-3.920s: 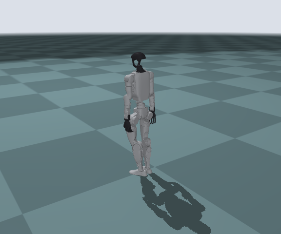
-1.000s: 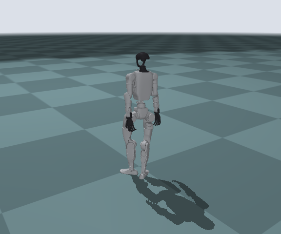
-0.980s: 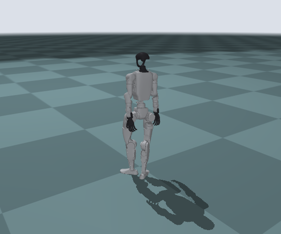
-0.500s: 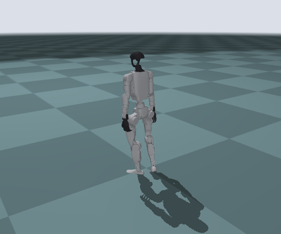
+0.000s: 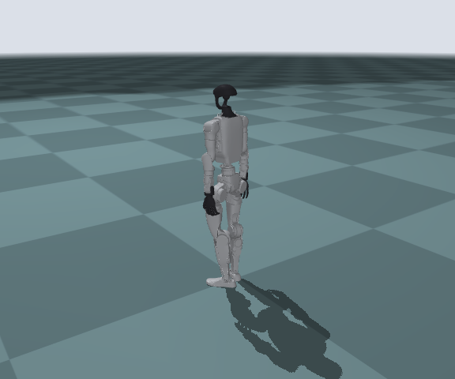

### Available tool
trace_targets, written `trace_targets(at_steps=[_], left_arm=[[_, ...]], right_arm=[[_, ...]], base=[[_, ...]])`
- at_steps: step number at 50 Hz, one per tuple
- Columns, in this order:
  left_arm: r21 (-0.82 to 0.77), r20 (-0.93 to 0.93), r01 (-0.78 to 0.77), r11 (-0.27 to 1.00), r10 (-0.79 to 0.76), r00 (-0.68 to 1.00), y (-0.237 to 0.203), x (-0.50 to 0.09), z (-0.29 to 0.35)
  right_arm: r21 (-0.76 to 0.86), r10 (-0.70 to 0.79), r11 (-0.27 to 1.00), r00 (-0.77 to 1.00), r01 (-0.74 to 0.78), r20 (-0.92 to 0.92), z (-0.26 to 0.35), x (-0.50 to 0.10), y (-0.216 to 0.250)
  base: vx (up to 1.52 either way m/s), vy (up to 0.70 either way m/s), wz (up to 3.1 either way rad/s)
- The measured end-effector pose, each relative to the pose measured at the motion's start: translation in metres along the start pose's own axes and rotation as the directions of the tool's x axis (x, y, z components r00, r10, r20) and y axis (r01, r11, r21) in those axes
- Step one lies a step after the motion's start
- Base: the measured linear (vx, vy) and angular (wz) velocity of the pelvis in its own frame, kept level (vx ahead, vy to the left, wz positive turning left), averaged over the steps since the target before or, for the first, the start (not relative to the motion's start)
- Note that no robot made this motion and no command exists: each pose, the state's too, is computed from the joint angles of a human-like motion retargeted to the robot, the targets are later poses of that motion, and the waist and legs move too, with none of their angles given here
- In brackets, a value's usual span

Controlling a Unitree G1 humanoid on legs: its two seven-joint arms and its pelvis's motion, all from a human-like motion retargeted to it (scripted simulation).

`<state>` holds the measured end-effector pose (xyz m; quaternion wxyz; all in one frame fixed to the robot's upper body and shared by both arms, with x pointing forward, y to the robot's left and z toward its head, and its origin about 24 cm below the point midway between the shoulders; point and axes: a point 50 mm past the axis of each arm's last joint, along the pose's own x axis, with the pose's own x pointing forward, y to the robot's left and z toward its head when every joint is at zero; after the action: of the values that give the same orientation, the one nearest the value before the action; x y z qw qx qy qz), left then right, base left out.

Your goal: Upper body actions

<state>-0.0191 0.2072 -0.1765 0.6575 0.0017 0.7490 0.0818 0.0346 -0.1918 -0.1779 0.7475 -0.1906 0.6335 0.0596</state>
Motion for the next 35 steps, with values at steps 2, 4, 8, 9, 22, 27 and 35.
trace_targets(at_steps=[2, 4, 8, 9, 22, 27, 35], left_arm=[[0.000, -0.019, 0.007, 1.000, -0.007, 1.000, 0.002, 0.000, -0.005], [-0.012, -0.027, 0.017, 1.000, -0.018, 0.999, 0.001, 0.000, -0.007], [-0.058, -0.014, 0.029, 0.998, -0.030, 0.999, 0.000, 0.001, -0.007], [-0.063, -0.010, 0.032, 0.997, -0.033, 0.999, 0.000, 0.001, -0.006], [-0.007, 0.056, 0.043, 0.999, -0.043, 0.997, -0.004, 0.000, 0.010], [-0.011, 0.058, 0.045, 0.999, -0.044, 0.997, -0.009, 0.000, 0.007], [-0.069, 0.042, 0.055, 0.996, -0.052, 0.998, -0.014, 0.001, -0.003]], right_arm=[[0.009, -0.013, 1.000, 1.000, 0.013, 0.006, 0.000, 0.000, 0.000], [0.002, -0.021, 1.000, 1.000, 0.021, 0.003, -0.001, 0.000, -0.001], [-0.026, -0.034, 0.999, 0.999, 0.035, 0.012, -0.001, 0.000, -0.003], [-0.030, -0.034, 0.999, 0.999, 0.034, 0.012, -0.001, 0.000, -0.003], [0.061, -0.010, 0.998, 1.000, 0.009, 0.001, -0.008, -0.001, -0.005], [0.044, -0.004, 0.999, 1.000, 0.003, 0.012, -0.008, -0.001, -0.010], [0.009, -0.014, 1.000, 1.000, 0.014, 0.008, -0.006, 0.000, -0.013]], base=[[0.03, -0.09, 0.00], [0.00, -0.10, 0.08], [-0.04, -0.08, 0.09], [-0.03, -0.10, 0.12], [-0.03, -0.04, -0.05], [-0.02, 0.08, -0.71], [-0.01, 0.16, -1.90]])
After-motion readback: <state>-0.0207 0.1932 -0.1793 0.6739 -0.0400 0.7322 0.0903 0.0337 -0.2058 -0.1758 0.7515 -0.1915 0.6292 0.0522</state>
